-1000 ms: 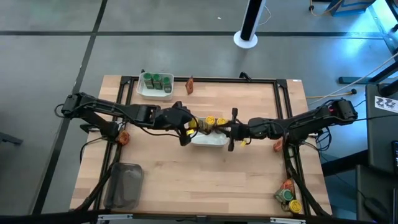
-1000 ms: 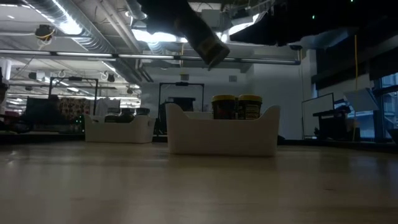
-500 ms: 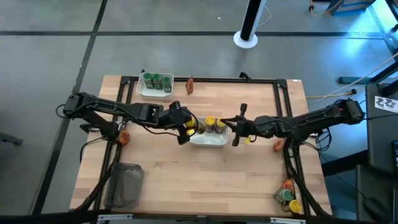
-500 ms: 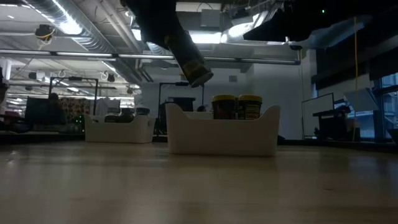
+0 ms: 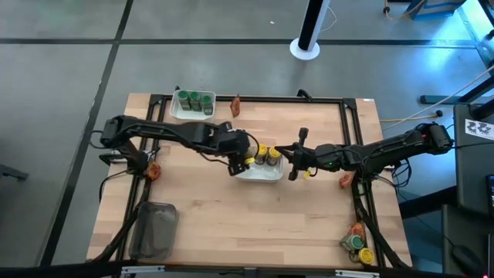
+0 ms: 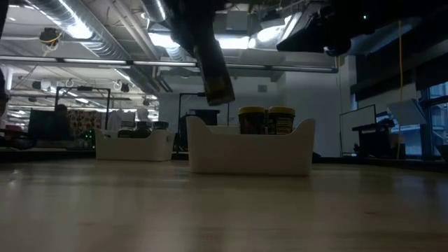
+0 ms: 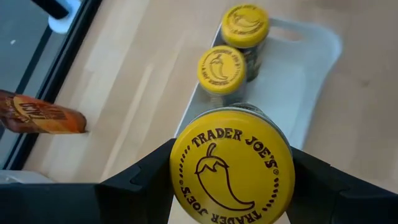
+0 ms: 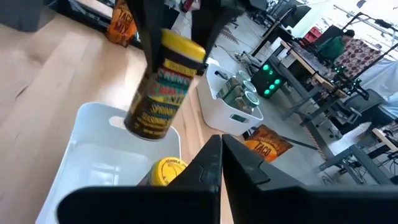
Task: Sort spices by type
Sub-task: Put the yellow seasoning bottle into the bottom white bin
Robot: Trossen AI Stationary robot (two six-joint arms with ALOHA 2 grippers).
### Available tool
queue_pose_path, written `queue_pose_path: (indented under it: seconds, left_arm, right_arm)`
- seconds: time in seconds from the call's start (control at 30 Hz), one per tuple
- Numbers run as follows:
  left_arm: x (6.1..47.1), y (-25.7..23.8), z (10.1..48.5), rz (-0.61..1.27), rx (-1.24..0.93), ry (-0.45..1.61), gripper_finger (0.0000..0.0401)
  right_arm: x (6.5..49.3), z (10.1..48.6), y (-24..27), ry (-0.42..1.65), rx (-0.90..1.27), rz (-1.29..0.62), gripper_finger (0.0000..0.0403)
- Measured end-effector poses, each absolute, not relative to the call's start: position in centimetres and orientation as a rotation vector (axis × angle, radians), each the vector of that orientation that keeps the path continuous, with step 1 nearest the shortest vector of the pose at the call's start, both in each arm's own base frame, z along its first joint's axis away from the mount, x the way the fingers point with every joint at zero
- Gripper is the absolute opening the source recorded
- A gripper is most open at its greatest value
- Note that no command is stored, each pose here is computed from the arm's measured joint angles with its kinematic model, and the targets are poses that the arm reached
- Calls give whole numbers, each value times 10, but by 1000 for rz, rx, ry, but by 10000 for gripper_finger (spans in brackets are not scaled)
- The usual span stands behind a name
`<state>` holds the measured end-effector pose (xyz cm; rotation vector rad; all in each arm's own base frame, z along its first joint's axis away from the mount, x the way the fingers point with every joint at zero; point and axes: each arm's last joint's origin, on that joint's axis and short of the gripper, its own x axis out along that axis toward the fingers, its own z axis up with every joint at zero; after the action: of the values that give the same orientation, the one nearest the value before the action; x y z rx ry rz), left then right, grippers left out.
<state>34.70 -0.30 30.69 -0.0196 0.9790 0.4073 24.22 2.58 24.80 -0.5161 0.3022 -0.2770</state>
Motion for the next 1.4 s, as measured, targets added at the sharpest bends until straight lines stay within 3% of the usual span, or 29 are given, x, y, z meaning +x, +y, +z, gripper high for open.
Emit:
queue_pose_path:
  seconds: [0.97, 1.4]
  left_arm:
    - [393, 32, 215, 379, 40, 1230, 221]
    - [396, 32, 213, 377, 47, 1215, 230]
  right_arm:
    - [241, 245, 26, 336, -528, -269, 14]
    - [241, 244, 26, 343, -529, -267, 14]
